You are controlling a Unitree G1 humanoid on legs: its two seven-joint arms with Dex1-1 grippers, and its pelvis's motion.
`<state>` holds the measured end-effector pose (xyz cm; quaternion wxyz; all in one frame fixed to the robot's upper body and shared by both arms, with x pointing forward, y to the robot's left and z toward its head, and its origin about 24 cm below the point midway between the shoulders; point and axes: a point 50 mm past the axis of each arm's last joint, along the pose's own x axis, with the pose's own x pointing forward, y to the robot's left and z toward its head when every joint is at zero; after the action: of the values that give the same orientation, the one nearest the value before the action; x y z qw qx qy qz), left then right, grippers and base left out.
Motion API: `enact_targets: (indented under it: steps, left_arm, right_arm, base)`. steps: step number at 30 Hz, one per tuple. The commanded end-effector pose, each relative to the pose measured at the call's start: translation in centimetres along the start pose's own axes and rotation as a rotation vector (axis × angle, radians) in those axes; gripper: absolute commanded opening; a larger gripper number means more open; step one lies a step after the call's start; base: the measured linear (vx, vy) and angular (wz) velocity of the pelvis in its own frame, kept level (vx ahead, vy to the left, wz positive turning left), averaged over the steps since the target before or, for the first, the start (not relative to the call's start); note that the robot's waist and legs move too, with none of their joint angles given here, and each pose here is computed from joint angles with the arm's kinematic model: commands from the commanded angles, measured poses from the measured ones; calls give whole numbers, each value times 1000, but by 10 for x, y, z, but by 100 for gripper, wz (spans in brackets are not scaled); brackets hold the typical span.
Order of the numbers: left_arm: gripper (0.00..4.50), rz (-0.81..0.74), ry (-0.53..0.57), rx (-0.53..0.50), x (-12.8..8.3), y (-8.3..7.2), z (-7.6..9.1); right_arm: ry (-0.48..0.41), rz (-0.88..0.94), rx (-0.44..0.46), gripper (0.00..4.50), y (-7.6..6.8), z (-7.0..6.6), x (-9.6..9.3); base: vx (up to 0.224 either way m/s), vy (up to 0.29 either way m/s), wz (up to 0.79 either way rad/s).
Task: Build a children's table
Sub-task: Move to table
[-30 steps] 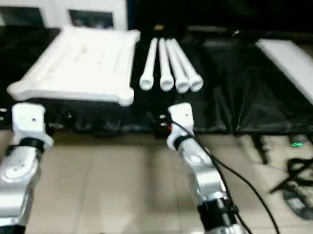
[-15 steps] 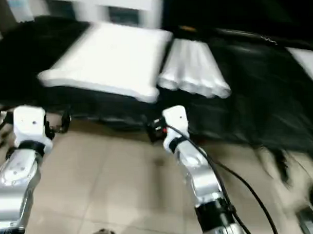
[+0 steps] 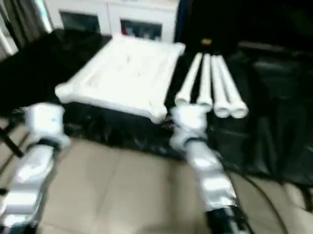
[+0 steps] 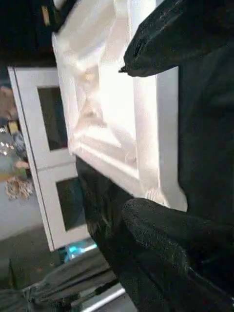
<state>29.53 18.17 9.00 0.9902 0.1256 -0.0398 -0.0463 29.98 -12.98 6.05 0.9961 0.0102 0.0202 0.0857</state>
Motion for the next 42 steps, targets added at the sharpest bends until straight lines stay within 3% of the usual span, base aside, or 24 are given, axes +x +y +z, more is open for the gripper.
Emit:
enact_targets:
  steps: [1, 2, 4, 9, 15, 23, 28, 30, 33, 37, 40, 42]
  left_arm:
    - [445, -1, 12, -2, 4, 4, -1]
    - [445, -5, 12, -4, 5, 2, -1]
    - [445, -12, 11, -12, 10, -3, -1]
    - [445, -67, -21, -27, 15, -14, 5]
    - [445, -60, -13, -80, 23, -13, 5]
    - [445, -90, -18, -52, 20, -18, 4]
    - [445, -129, -6, -53, 12, -11, 2]
    - [445, -250, -13, -101, 11, -15, 4]
    - [445, -319, -33, -72, 11, -17, 7]
    - [445, -584, -49, -47, 8, -37, 10]
    - [445, -786, -10, 14, 9, -55, 2]
    - [445, -823, -2, 14, 10, -58, 1]
  right_arm:
    - [-3, -25, 11, 450, 1, 4, 1]
    - [-5, -31, 18, 450, -1, 4, 0]
    - [8, -52, -51, 450, -4, 6, 0]
    - [-27, -50, -19, 450, -6, 17, 0]
    - [-22, -65, 20, 450, -5, 20, 1]
    - [-22, -34, 25, 450, -5, 22, -5]
    - [-32, 96, 2, 450, 2, 26, -5]
    - [-45, 201, -22, 450, 2, 31, -4]
    - [-50, 252, -39, 450, 0, 34, -5]
    - [-30, 411, -106, 450, -8, 40, -10]
    - [29, 542, -178, 450, -19, 38, -19]
    - [42, 566, -189, 450, -21, 37, -22]
  base:
    - [260, 88, 6]
    - [308, 54, -5]
    - [267, 15, -6]
    - [212, -12, -2]
    - [172, -20, -14]
    - [145, 172, -60]
    - [-48, 194, -45]
    - [-88, 170, -3]
    - [-105, 101, 11]
    - [-80, 24, 13]
    - [-18, -1, 2]
    - [-55, -3, 2]
